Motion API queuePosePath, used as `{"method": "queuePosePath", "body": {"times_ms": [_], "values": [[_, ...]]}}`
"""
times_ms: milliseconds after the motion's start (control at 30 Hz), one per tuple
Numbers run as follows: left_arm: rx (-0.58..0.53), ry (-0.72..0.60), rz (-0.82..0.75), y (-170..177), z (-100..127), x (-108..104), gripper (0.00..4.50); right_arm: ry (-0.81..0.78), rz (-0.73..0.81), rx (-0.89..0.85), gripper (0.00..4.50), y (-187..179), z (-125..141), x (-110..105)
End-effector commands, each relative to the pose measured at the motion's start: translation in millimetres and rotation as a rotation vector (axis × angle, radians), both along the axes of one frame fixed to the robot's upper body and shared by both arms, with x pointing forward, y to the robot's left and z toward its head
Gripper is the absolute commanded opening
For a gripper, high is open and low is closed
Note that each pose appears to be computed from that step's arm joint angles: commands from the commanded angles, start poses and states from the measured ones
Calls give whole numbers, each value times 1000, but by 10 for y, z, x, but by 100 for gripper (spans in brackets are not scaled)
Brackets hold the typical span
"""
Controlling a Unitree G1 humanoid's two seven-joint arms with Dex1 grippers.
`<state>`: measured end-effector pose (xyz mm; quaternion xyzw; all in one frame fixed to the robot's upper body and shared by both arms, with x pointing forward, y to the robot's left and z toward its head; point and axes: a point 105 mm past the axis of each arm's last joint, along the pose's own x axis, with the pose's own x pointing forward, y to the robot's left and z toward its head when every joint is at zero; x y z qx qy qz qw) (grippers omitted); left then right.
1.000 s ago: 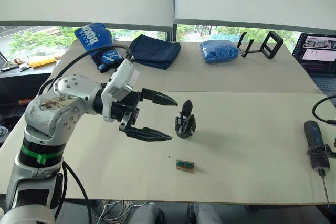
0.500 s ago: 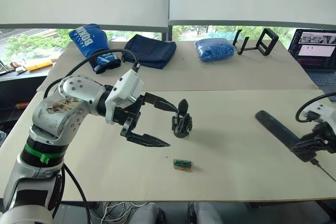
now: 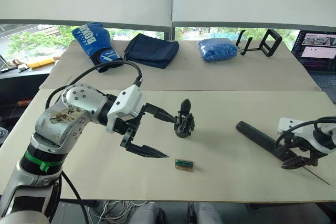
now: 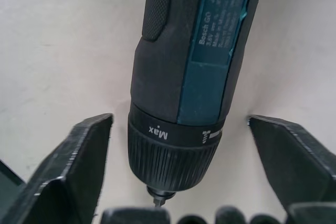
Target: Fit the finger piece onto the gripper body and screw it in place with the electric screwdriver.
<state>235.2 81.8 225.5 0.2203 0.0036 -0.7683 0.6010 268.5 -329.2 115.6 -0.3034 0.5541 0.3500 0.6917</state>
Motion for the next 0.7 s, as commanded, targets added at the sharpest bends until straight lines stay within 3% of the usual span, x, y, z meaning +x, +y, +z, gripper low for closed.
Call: {"method": "queuePosePath", "body": {"times_ms": [33,167,300,433,500,567,700], "values": [[-3,-52,-15,-34,40,-33,450,49,-49,21,448,95,16,1],[-6,-59,-14,-54,44,-28,450,53,-45,-3,448,119,-115,70],[-1,-62,-7,-38,46,-25,450,84,11,-45,331,115,-294,39],[24,-53,7,-8,-18,-13,450,33,100,-40,198,181,-247,101],[43,-44,11,7,-85,-11,450,-21,195,-31,190,245,-155,138],[78,-16,22,22,-249,-2,450,-180,382,103,190,529,68,177],[137,75,47,101,-580,18,450,-438,504,466,190,1055,400,-106]]}}
